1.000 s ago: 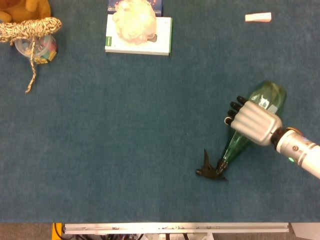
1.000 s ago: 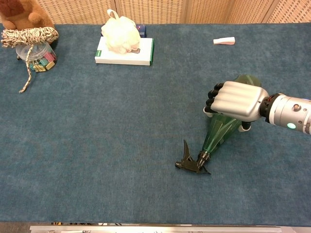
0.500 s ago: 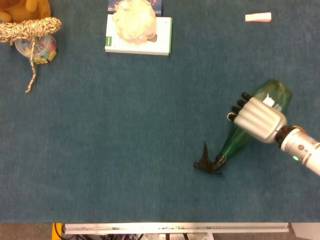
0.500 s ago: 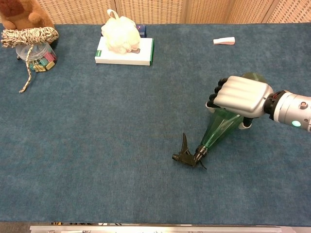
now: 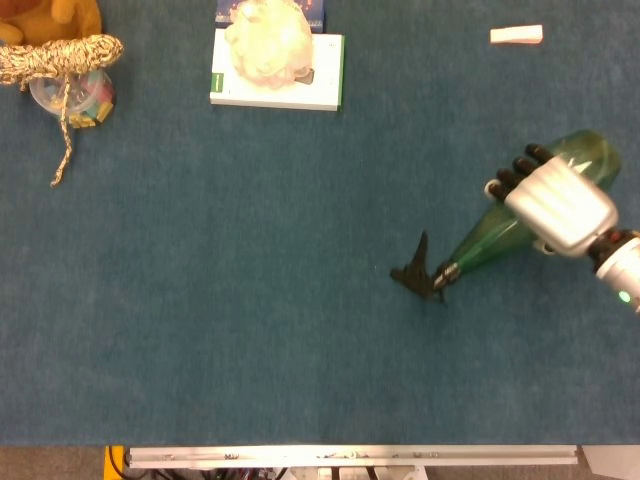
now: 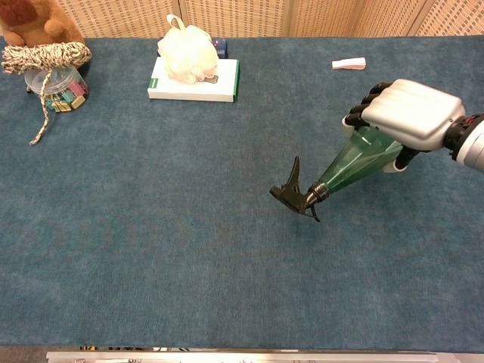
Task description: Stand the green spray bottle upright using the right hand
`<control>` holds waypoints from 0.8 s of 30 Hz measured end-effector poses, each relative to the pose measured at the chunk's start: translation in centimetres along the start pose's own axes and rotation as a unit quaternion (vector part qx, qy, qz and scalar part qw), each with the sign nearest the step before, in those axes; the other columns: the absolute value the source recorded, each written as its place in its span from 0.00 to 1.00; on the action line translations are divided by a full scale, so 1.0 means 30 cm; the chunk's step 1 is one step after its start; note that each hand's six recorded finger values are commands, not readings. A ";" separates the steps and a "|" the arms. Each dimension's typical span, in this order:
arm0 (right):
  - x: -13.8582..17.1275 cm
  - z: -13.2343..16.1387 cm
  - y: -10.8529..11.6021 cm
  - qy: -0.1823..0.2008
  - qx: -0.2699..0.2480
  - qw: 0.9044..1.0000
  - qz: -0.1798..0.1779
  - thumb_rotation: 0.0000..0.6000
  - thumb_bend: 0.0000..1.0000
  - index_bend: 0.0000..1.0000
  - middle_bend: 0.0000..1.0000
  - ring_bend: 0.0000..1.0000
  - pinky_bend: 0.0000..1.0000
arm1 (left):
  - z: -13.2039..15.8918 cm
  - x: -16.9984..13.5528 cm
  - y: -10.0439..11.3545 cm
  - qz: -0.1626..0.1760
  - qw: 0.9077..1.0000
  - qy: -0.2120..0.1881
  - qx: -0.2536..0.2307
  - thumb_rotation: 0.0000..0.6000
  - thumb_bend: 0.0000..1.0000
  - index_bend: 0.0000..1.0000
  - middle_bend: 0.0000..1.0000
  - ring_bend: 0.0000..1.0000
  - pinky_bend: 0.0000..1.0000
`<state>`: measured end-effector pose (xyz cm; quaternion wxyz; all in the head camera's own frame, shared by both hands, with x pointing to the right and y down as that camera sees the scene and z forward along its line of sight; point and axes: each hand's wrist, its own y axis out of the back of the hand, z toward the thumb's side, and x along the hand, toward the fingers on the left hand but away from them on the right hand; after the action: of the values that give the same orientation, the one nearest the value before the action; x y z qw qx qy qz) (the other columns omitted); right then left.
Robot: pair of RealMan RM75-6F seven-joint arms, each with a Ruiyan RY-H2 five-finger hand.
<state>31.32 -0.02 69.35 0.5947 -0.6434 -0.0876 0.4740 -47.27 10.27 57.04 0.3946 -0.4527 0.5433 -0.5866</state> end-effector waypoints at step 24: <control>0.009 -0.103 0.034 -0.018 -0.468 0.866 -0.178 1.00 0.01 0.47 0.47 0.34 0.28 | 0.008 0.005 -0.024 -0.015 1.000 -0.003 0.008 1.00 0.05 0.44 0.32 0.19 0.38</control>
<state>33.21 -2.23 67.87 0.2966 -0.8111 -0.4223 0.2753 -47.05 10.13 57.76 0.3910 -0.4596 0.5302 -0.5956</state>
